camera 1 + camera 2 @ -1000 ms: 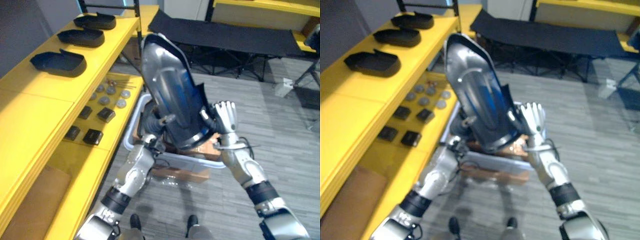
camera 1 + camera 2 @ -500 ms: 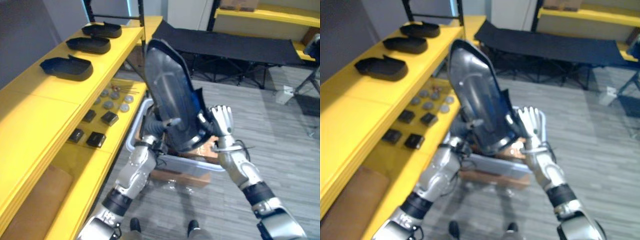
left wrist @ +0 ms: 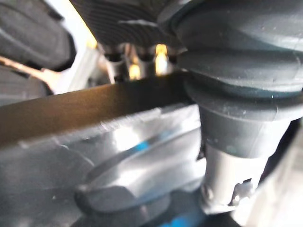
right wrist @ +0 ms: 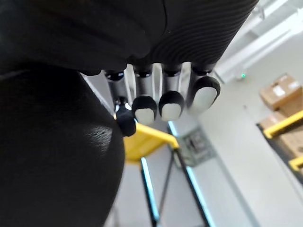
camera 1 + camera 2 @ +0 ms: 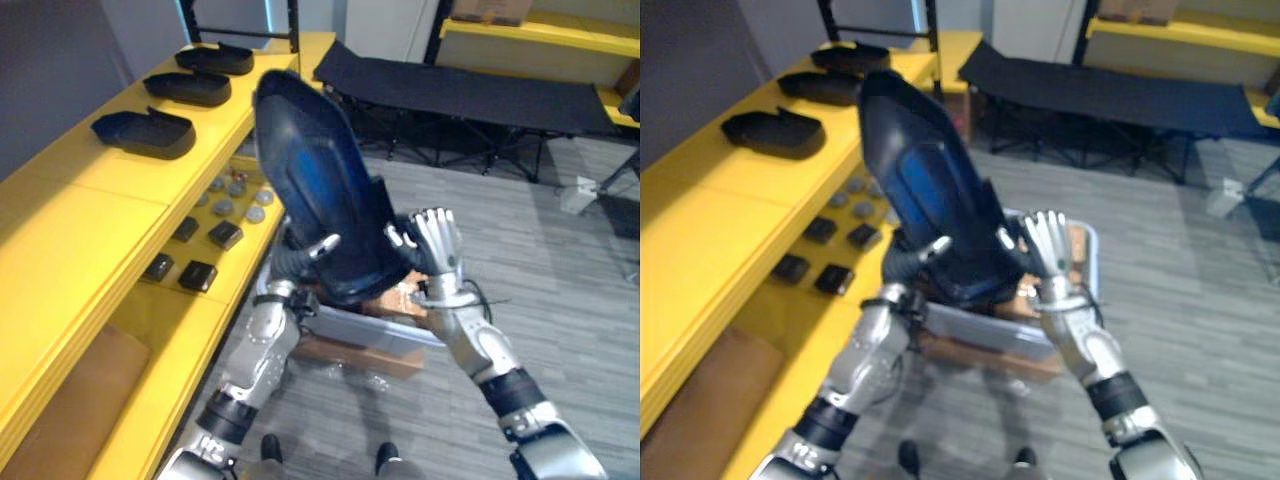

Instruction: Walk over and take plastic housings, then place them on the shelf

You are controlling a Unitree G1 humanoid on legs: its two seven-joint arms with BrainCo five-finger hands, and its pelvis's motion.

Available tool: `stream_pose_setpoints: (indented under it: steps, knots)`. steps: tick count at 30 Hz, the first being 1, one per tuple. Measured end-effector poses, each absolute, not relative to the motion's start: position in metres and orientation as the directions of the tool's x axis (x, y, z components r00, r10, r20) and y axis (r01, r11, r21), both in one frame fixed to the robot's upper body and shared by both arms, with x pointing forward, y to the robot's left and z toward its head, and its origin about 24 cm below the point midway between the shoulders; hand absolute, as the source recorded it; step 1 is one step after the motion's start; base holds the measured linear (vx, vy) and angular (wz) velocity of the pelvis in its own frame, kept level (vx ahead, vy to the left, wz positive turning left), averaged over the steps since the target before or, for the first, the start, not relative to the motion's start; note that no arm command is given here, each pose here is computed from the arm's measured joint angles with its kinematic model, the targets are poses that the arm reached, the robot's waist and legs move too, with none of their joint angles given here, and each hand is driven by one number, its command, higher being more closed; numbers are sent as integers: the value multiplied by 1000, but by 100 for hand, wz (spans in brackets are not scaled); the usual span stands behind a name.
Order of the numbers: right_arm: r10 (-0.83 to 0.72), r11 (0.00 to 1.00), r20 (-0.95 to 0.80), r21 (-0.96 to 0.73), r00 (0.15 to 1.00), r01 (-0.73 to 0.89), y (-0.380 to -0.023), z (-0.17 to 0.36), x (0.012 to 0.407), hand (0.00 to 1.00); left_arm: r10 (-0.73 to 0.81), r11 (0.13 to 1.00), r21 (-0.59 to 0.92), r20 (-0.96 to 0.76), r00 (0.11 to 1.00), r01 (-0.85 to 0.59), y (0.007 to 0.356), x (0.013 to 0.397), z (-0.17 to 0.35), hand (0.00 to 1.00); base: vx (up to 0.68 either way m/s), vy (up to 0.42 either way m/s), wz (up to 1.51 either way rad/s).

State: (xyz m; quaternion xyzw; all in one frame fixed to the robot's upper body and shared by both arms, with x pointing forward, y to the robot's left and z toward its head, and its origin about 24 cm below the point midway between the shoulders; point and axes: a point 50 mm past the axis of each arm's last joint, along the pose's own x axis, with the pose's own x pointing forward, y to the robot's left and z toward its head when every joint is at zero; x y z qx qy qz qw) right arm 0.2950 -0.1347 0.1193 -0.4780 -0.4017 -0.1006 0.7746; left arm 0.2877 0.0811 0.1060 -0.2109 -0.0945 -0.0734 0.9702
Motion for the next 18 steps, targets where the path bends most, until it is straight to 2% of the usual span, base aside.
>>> stream_pose_setpoints:
  steps: [8,16,17,18]
  knots:
    - [213,596,746,-611,631,521,-124,118,283,100,-74,868,-461,245,967,183,84,283,109,100,0,0,0]
    - [201,628,755,-588,624,510,-122,112,272,100,-73,856,-479,260,963,194,84,276,110,100,0,0,0]
    - [200,631,757,-585,622,509,-122,111,271,0,-73,856,-479,263,962,196,84,275,110,100,0,0,0]
    - [200,639,761,-578,617,507,-122,110,269,0,-71,857,-477,266,961,195,84,274,111,100,0,0,0]
